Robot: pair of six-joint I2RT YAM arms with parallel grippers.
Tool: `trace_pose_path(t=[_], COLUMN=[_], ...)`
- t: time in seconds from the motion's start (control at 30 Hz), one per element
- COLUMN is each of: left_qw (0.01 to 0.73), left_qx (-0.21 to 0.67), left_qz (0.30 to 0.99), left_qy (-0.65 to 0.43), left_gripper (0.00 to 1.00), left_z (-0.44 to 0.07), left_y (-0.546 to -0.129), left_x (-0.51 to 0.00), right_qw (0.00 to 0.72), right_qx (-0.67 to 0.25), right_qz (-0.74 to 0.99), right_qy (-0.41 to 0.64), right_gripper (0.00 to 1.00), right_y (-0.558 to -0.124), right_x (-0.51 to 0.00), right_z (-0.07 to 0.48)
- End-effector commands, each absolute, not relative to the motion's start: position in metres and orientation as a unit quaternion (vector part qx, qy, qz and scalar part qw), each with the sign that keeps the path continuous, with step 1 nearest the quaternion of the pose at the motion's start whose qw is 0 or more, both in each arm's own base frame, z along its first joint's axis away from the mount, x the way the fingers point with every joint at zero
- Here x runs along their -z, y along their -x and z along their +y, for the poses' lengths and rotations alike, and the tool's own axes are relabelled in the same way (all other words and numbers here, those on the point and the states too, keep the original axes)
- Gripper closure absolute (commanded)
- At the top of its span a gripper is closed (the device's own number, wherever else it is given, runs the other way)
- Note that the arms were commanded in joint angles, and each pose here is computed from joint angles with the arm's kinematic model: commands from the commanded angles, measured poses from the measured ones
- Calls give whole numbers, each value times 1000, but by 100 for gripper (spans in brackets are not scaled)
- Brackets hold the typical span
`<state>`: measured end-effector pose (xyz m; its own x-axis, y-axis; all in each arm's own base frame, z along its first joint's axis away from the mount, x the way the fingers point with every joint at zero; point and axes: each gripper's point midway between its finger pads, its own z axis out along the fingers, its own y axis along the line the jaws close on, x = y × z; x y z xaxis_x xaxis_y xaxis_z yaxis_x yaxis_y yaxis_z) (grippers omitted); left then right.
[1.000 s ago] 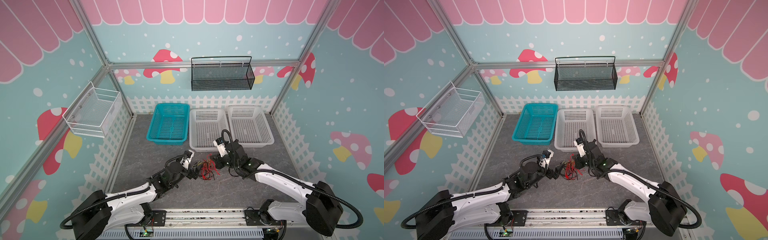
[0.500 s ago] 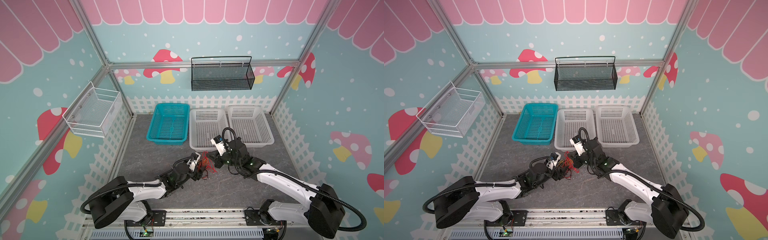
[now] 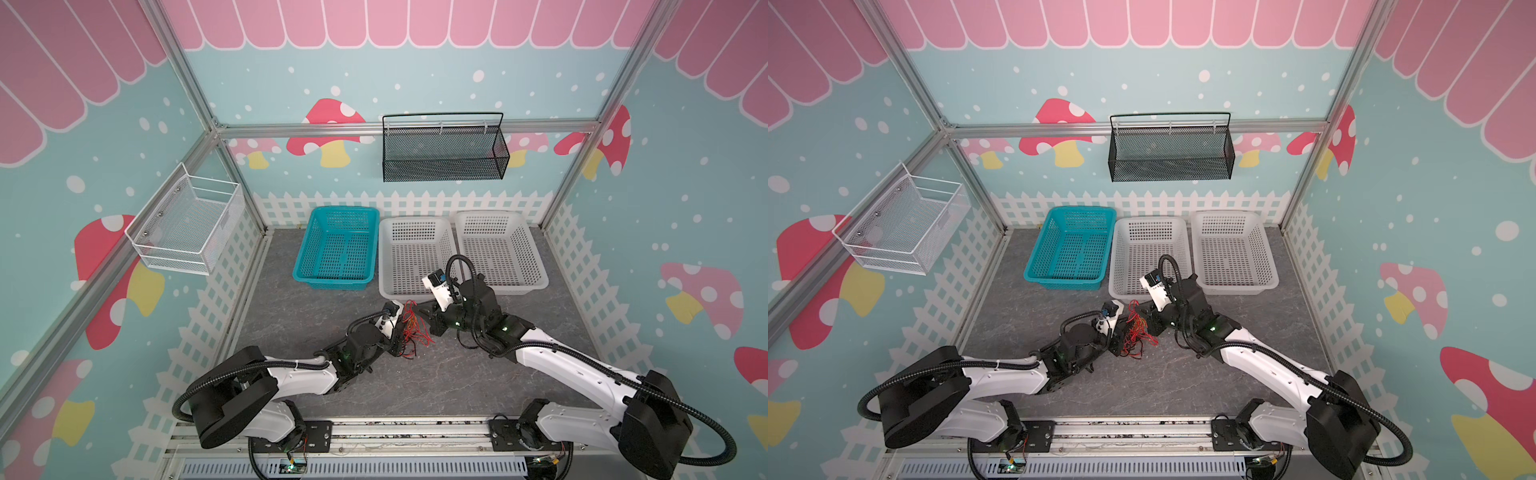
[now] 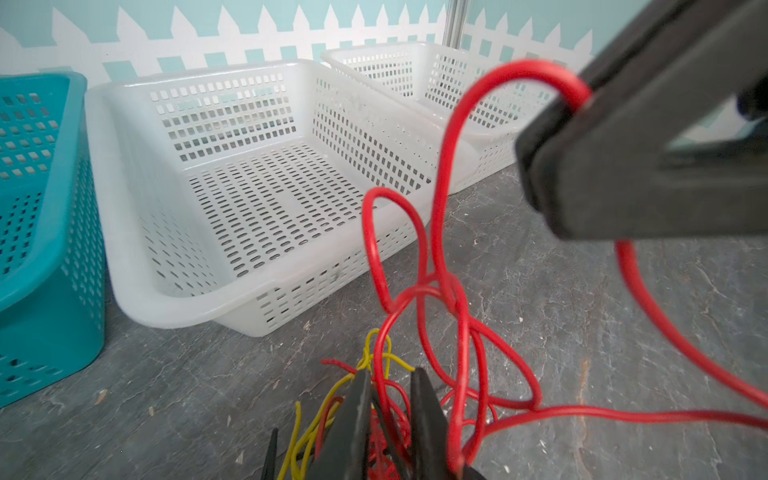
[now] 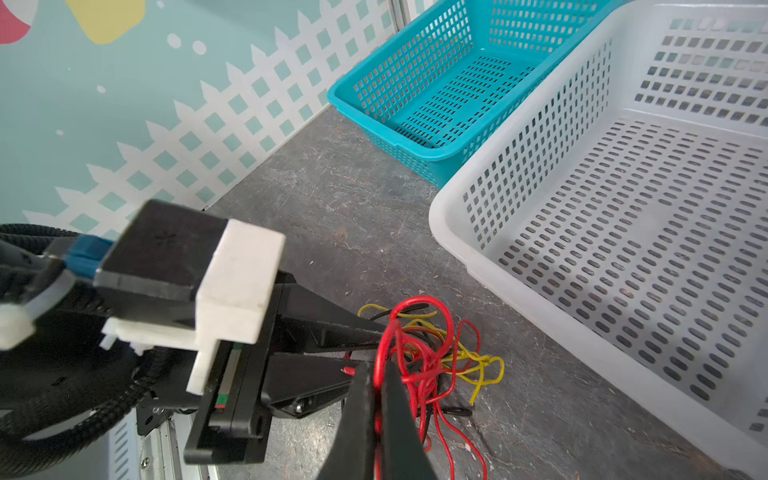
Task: Untangle the cables
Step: 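Pinch the bundle with the left gripper while the right gripper grasps a red wire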
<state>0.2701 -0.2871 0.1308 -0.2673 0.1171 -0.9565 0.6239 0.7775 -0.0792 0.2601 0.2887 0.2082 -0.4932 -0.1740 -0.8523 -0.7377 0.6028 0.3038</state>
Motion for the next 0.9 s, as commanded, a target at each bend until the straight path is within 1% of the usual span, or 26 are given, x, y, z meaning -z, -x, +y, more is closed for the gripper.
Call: trace_pose_path(t=[0.0,0.07,0.27,0.5,0.7,0.87], left_qw=[567,567,572,577,582,589], left_qx=[233,229,223,212,196,167], left_qz=[754,757,756,760,764,771], left_qy=[-234,-230,-226,-211,-199,-178], left_gripper=[92,100,100,100,100,100], left_z=[-289,-286,-280,-268,-255,-240], left_y=[-272,-272,-271,-269,-269,-272], left_x=[-141,-141,-142,-139,-138,-139], right_qw=[432,436,448,463,469,474], right_qx=[-314,-300,-267,-194,-153,-84], right_qz=[800,806,820,844,854,868], right_qy=[273,263,235,189,168,121], right_gripper=[100,100,100,100,100,100], right_y=[-270,-274,-282,-292,-293,-298], right_x=[-209,-206,-202,-192,-187,-185], right_z=[284,279,265,233,214,184])
